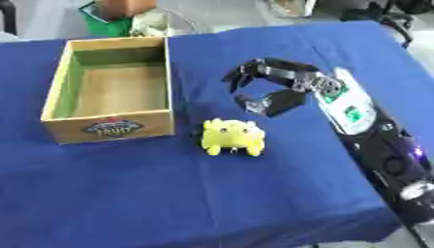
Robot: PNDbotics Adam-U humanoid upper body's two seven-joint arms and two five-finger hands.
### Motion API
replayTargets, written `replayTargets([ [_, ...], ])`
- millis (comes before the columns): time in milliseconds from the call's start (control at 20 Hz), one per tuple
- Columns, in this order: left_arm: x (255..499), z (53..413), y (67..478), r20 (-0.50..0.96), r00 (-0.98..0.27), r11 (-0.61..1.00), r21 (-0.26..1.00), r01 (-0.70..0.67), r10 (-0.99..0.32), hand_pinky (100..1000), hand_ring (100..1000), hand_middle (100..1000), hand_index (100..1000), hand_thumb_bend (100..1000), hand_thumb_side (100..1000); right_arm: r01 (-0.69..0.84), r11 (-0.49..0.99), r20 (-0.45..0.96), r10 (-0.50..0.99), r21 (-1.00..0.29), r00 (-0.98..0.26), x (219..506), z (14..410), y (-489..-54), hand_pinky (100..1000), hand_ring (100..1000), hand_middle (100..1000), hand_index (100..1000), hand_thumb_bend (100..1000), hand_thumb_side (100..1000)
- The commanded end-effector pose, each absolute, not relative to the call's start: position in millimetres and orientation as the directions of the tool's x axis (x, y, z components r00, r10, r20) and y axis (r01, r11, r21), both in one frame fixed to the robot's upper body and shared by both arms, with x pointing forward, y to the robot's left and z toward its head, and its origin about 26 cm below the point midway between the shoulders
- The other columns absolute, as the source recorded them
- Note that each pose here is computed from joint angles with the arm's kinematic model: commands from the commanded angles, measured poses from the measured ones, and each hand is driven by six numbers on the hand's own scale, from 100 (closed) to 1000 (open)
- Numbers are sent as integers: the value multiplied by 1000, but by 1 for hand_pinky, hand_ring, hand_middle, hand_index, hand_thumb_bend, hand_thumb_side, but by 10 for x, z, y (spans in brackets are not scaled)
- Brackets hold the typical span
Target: Pick up objects on the table and place them in the box.
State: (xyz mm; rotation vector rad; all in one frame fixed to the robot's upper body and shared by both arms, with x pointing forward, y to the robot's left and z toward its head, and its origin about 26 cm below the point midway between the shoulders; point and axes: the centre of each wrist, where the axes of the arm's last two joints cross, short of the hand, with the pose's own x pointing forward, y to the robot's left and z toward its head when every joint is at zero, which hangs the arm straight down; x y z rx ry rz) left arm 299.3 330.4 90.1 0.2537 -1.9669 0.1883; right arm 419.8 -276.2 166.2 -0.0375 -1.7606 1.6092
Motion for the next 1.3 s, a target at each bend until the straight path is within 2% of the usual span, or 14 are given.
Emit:
replayTargets([
  [50, 2993, 978, 3338, 908, -404, 965, 1, -262, -110, 483, 415, 461, 614, 714, 199, -419, 180, 451, 489, -890, -747, 4220, 1806, -2757, 821, 940, 681, 886, 100, 480],
  [400, 2993, 975, 3339, 909, -402, 965, 2, -261, -110, 483, 415, 461, 614, 715, 199, -463, 109, 453, 489, -880, -746, 4242, 1782, -2702, 826, 948, 687, 888, 100, 454],
  [450, 2992, 974, 3340, 909, -402, 965, 2, -261, -111, 484, 415, 461, 614, 714, 199, -471, 96, 454, 490, -877, -745, 4245, 1774, -2698, 828, 949, 692, 890, 100, 416],
  [500, 2991, 973, 3341, 909, -401, 965, 2, -262, -111, 484, 415, 461, 614, 714, 199, -479, 81, 453, 492, -874, -744, 4247, 1763, -2694, 828, 951, 692, 891, 100, 422],
  [650, 2991, 972, 3339, 909, -401, 966, 2, -260, -110, 484, 415, 461, 614, 714, 200, -496, 57, 456, 492, -867, -742, 4252, 1733, -2680, 829, 950, 696, 891, 100, 352],
  [750, 2990, 969, 3338, 910, -400, 966, 3, -260, -110, 483, 415, 461, 613, 715, 199, -499, 39, 450, 496, -866, -742, 4250, 1714, -2670, 828, 948, 698, 892, 100, 337],
  [1200, 2985, 961, 3336, 911, -398, 966, 3, -257, -109, 483, 415, 461, 614, 715, 200, -445, -67, 343, 538, -893, -770, 4240, 1674, -2568, 826, 925, 721, 889, 100, 223],
  [1300, 2984, 961, 3337, 911, -398, 966, 3, -257, -109, 483, 415, 461, 614, 715, 200, -428, -116, 301, 550, -896, -779, 4238, 1652, -2544, 828, 921, 732, 892, 100, 231],
])
